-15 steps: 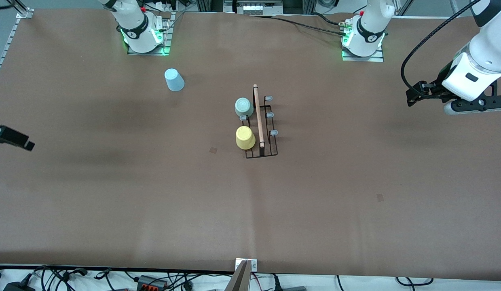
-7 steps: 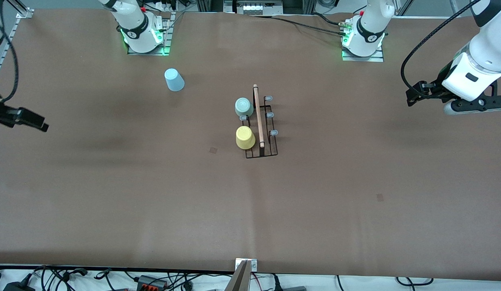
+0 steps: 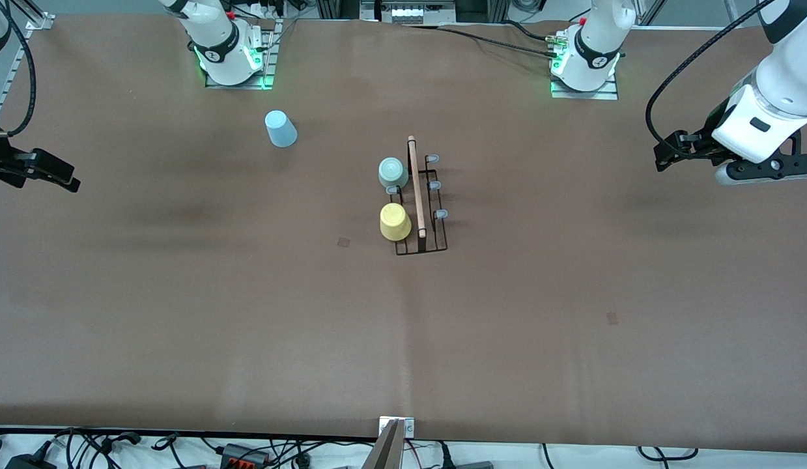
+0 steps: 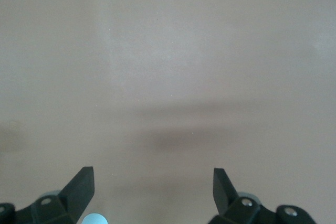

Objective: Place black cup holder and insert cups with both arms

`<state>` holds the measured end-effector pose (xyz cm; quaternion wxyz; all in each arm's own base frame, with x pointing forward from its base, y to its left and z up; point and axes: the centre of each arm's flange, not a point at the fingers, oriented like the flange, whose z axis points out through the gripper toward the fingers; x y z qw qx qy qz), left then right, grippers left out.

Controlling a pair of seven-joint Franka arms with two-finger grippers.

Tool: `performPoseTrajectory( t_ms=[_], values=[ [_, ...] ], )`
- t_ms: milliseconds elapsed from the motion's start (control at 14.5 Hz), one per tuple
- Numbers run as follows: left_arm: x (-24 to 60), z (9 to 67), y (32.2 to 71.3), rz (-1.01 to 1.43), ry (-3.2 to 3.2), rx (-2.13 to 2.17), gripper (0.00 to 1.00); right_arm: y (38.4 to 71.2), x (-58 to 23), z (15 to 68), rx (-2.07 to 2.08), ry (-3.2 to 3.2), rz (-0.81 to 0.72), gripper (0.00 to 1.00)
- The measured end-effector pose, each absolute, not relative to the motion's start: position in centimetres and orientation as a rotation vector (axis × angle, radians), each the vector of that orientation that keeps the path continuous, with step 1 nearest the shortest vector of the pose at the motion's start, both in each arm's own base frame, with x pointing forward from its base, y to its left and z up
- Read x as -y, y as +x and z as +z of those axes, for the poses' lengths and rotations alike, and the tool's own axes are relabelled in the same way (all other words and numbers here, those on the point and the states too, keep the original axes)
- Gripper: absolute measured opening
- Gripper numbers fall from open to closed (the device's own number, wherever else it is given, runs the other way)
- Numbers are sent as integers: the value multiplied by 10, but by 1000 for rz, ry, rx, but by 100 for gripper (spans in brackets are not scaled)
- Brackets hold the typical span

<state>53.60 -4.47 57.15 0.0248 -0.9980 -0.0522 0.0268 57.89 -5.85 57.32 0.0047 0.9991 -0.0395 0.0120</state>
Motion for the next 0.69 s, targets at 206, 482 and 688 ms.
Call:
performPoseTrajectory(
  t_ms=[206,482,688],
  values=[
    [45,571,536,83,-3087,162,100,582,59,569,124,3129,38,100],
    [45,571,536,83,-3087,162,100,586,53,573,106,3128,92,100],
    [45,571,536,83,-3087,162,100,587,53,573,105,3127,103,100]
  ],
)
